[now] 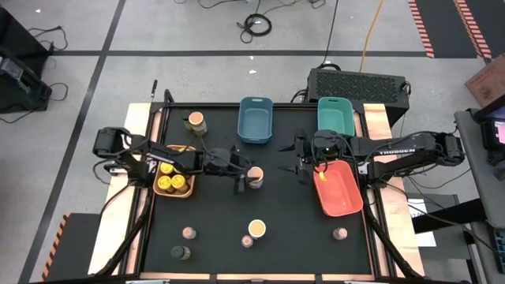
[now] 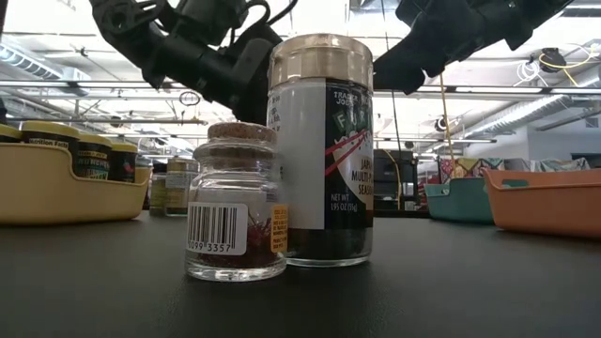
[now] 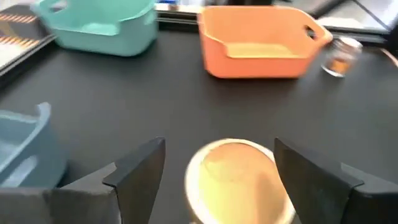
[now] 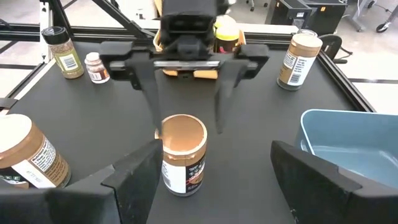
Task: Sort spices by type
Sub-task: Put the large brown seasoning bottle into the blue bin
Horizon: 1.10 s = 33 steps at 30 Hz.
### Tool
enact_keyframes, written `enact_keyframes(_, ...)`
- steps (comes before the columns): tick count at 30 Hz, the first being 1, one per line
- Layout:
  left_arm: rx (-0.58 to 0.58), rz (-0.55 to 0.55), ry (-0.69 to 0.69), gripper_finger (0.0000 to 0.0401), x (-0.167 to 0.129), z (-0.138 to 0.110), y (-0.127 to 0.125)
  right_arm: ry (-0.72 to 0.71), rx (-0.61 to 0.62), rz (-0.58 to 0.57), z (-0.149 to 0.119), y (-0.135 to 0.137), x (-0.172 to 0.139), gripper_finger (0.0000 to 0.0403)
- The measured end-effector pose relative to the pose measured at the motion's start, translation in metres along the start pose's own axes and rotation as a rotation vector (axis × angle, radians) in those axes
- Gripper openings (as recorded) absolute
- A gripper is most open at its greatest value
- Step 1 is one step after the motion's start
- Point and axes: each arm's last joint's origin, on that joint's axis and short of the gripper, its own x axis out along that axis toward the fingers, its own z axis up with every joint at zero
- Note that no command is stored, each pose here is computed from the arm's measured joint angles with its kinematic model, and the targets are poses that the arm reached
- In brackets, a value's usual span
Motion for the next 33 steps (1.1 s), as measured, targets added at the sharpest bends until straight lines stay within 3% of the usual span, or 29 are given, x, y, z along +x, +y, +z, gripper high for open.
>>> enact_keyframes(5, 0.043, -0.052, -0.006, 0.0312, 0.000, 0.000, -0.001, 0.001, -0.001, -0.001, 0.000, 0.000, 0.000, 0.0293)
enact_keyframes(14, 0.039, -0.016, 0.006, 0.0395, 0.000, -0.001, 0.000, 0.000, -0.003, -0.002, 0.000, 0.000, 0.000, 0.0293)
enact_keyframes(21, -0.010, -0.023, 0.042, 0.0395, 0.000, -0.004, 0.000, 0.001, -0.003, -0.004, 0.000, 0.000, 0.000, 0.0293)
enact_keyframes(33, 0.006, -0.014, 0.072, 0.0395, 0.022, -0.028, 0.000, 0.002, -0.003, -0.005, 0.000, 0.000, 0.000, 0.0293)
